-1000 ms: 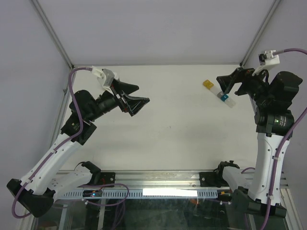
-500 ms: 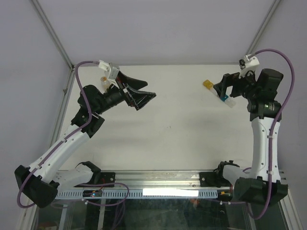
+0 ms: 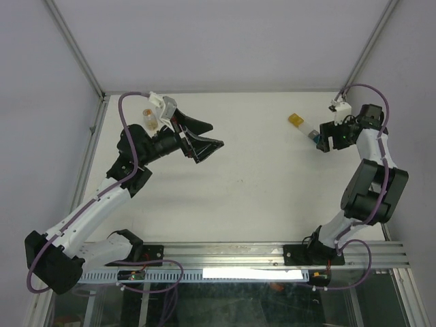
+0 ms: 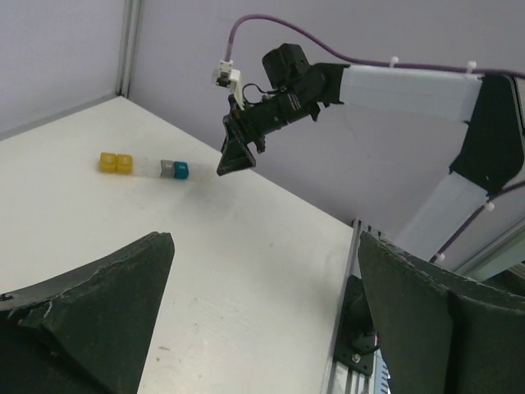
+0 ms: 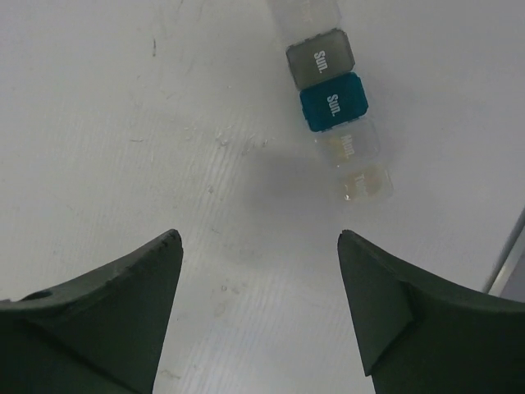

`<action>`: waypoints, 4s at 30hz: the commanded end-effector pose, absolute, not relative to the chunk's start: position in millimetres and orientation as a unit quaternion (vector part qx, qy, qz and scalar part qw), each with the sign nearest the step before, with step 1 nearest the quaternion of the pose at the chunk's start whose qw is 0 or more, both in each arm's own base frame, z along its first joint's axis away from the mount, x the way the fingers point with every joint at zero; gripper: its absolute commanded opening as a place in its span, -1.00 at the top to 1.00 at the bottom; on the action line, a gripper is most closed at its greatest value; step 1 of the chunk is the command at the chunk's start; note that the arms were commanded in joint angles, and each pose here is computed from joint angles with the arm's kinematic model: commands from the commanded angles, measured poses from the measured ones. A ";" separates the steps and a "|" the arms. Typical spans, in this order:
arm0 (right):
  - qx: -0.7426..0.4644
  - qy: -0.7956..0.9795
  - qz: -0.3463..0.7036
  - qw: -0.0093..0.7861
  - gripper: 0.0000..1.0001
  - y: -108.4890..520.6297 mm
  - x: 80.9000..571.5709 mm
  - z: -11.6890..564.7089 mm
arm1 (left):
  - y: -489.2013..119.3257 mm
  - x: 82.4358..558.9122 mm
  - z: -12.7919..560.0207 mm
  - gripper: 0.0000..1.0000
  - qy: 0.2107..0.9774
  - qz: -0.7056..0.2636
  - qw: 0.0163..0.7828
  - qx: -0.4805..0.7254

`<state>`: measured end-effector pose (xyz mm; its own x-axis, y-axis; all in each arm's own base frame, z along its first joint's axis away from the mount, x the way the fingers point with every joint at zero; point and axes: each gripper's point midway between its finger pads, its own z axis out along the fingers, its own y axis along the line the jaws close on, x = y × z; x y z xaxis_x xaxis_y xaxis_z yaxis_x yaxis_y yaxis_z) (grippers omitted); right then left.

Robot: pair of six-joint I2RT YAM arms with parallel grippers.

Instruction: Sort the pills into containers

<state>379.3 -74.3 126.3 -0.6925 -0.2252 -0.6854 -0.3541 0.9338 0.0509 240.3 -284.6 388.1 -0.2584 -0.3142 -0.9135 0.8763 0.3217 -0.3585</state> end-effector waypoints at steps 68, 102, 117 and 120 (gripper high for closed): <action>-0.691 0.653 0.197 0.238 0.07 148.2 241.7 45.9 | -292.4 153.9 266.4 -0.98 0.468 -0.480 0.619 0.409; -0.729 0.545 0.291 0.297 -0.89 200.8 190.4 99.7 | -355.5 186.6 113.7 -0.98 0.457 -0.341 0.588 0.574; -0.709 0.578 0.239 0.325 -0.65 196.8 210.3 54.9 | -378.9 202.7 72.3 -0.70 0.484 -0.345 0.552 0.586; -0.708 0.581 0.237 0.324 -0.61 197.4 210.9 51.9 | -381.5 203.4 65.9 -0.59 0.489 -0.348 0.542 0.589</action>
<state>197.5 188.8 47.6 0.1838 -0.6883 -0.7018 -0.9830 -0.1320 -0.1279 201.8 -365.9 49.3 0.2225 0.2591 -0.9399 0.9629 0.0927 0.2534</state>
